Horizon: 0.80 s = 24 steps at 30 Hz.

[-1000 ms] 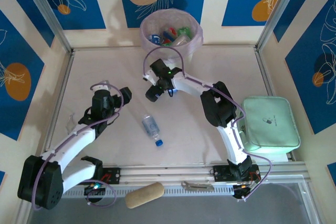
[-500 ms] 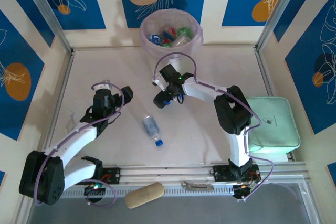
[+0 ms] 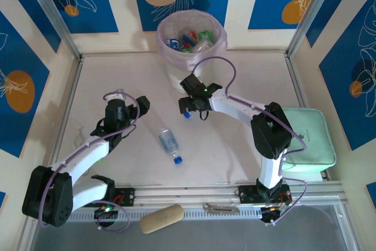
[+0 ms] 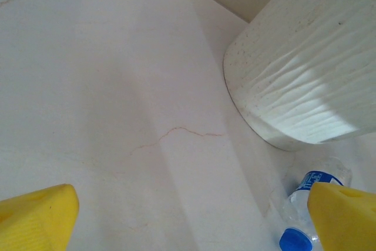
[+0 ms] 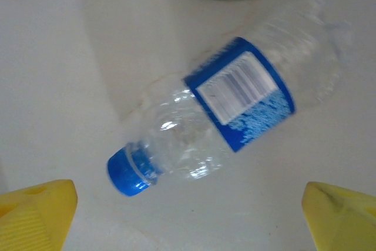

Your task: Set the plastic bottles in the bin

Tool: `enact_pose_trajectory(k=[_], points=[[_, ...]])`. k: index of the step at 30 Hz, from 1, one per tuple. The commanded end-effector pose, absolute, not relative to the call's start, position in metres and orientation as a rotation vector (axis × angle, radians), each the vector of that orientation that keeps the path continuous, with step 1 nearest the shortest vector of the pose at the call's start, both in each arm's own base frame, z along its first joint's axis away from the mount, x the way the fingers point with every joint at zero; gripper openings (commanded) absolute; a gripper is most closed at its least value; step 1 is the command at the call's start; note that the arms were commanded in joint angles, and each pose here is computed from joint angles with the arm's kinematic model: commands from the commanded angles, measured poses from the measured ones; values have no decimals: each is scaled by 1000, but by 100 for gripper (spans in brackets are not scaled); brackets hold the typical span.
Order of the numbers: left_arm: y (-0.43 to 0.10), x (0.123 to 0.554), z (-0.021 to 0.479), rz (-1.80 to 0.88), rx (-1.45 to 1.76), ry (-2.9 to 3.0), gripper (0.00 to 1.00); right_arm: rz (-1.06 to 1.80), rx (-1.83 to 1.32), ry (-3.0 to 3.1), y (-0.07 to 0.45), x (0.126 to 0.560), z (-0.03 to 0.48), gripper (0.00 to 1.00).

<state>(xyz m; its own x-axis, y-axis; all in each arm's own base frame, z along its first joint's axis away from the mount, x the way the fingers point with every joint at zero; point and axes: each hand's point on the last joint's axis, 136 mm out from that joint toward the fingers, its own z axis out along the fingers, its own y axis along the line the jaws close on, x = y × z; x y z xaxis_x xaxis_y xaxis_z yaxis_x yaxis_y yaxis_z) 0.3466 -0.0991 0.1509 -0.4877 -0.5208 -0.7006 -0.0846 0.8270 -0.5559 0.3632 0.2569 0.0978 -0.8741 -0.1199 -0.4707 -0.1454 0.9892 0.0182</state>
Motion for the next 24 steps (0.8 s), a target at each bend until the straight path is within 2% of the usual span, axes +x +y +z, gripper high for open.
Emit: enact_pose_trajectory(k=[1,10,18,22,24], points=[[-102,353,169,-612,-438,1989,100,21,119,2625,248,376,98,99],[-95,344,168,-574,-438,1992,100,7,312,2605,246,409,73,99],[-91,341,168,-547,-432,1992,100,1,392,2622,242,417,49,99],[-91,341,167,-552,-436,1991,100,9,415,2635,241,417,39,94],[-91,341,167,-552,-435,1992,100,21,423,2628,241,418,39,88]])
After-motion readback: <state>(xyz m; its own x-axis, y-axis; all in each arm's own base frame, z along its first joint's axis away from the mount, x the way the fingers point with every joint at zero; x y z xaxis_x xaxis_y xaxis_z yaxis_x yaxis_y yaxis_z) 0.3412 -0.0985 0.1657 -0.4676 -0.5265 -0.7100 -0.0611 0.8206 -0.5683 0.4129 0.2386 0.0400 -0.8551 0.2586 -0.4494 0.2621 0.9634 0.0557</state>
